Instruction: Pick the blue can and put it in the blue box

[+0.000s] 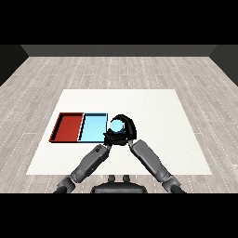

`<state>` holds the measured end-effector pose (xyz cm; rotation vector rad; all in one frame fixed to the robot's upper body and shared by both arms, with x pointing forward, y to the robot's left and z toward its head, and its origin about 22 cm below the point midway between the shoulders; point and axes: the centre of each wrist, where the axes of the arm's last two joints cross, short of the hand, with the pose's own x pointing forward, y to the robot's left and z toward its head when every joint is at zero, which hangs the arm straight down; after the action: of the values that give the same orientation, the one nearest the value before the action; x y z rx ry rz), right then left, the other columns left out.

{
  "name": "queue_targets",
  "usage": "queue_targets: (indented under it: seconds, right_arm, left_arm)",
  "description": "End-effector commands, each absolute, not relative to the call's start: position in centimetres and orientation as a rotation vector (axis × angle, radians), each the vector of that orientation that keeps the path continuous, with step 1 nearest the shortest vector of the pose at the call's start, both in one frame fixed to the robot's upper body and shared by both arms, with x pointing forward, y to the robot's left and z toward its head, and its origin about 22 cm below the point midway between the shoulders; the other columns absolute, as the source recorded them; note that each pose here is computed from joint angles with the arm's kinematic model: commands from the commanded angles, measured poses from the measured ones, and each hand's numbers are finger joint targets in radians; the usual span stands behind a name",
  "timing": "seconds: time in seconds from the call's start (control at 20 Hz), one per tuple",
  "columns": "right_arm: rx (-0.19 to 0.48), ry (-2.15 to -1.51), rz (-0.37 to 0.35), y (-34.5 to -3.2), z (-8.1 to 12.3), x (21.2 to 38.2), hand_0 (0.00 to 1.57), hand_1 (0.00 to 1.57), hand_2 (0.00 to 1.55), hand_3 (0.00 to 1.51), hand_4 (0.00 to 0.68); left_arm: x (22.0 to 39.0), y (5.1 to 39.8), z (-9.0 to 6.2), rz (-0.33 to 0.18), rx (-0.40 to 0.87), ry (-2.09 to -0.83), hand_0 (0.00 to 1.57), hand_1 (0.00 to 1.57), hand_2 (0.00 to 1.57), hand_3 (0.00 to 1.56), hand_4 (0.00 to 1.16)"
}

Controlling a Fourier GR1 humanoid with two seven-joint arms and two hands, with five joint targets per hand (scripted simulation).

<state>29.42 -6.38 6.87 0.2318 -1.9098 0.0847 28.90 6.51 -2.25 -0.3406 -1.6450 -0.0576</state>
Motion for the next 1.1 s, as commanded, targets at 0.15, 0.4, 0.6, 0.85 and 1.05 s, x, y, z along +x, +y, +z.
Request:
queue_targets:
  seconds: [0.15,0.4,0.6,0.85,1.05]
  right_arm:
    - [0.288,-1.900,0.045,-6.1,5.1,28.6,1.46,1.46,1.44,1.40,0.631]
    - [0.293,-1.914,0.023,-7.1,6.1,28.1,1.42,1.42,1.44,1.39,0.598]
    - [0.370,-1.850,0.020,-7.4,7.0,28.8,1.16,1.16,1.24,1.10,0.397]
    - [0.288,-1.858,0.148,-7.1,6.4,28.7,0.00,0.00,0.00,0.00,0.000]
    - [0.293,-1.846,0.137,-7.0,8.0,29.1,0.00,0.00,0.00,0.00,0.000]
  left_arm:
    - [29.7,5.8,-2.1,0.034,-0.383,-1.650,1.57,1.57,1.57,1.48,0.84]
    - [29.1,6.9,-5.0,0.031,-0.368,-1.709,1.57,1.57,1.57,1.51,1.03]
    - [29.1,6.4,-4.6,0.059,-0.341,-1.779,1.57,1.57,1.57,1.54,1.06]
    - [30.0,6.3,-3.4,0.063,-0.344,-1.788,1.57,1.57,1.57,1.54,1.12]
    - [29.5,5.1,-1.4,0.074,-0.371,-1.777,1.57,1.57,1.57,1.53,1.13]
